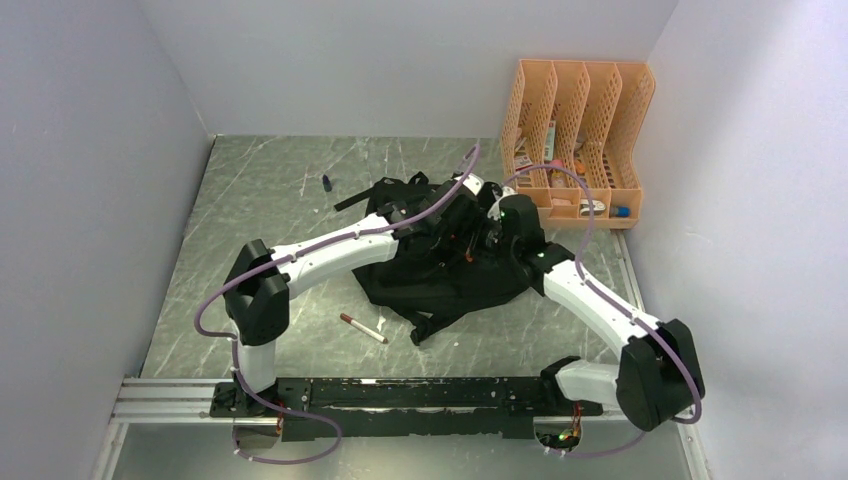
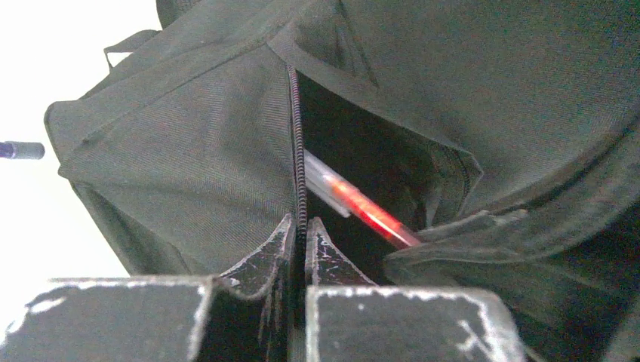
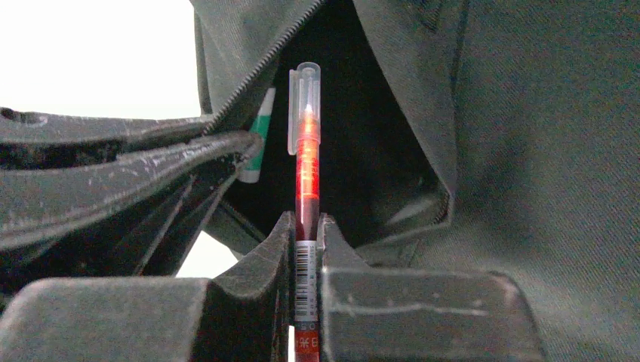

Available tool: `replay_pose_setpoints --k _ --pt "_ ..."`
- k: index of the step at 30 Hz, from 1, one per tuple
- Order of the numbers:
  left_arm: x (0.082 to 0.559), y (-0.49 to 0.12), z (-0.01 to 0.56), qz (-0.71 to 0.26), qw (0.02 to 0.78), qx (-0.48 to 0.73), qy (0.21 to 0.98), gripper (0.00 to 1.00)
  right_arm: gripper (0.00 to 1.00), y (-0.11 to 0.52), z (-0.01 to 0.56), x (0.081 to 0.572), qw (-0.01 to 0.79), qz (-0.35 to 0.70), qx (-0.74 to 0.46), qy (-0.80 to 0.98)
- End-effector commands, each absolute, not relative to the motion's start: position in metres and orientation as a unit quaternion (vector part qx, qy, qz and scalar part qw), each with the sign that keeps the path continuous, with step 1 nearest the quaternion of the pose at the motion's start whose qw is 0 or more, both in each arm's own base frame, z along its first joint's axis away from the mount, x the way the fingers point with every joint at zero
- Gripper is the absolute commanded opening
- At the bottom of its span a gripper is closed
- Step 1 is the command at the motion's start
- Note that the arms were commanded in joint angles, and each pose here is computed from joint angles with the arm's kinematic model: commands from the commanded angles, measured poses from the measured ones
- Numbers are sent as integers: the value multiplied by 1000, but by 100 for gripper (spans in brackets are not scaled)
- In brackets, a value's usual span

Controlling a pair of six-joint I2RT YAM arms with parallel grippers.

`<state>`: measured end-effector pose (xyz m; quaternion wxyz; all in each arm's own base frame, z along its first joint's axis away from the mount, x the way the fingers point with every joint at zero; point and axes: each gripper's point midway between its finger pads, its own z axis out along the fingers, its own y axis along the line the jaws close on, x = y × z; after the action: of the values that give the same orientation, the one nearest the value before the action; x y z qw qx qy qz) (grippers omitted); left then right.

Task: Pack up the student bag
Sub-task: Place the stationery in the student bag.

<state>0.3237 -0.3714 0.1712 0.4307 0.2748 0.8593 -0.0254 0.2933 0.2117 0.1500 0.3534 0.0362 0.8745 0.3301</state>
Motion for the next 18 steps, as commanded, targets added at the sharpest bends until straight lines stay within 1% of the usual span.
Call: replay_pose_setpoints --k 1,7,13,18 --pt "319 -386 204 -81 457 261 847 5 0 229 168 309 372 366 8 853" --pt "318 -382 210 -83 461 255 846 5 0 246 156 326 364 395 -11 843" --pt "314 -380 211 -90 459 251 847 5 0 260 155 347 391 428 -19 815" --pt "313 -377 210 -87 457 250 849 5 0 271 148 358 395 452 -13 799"
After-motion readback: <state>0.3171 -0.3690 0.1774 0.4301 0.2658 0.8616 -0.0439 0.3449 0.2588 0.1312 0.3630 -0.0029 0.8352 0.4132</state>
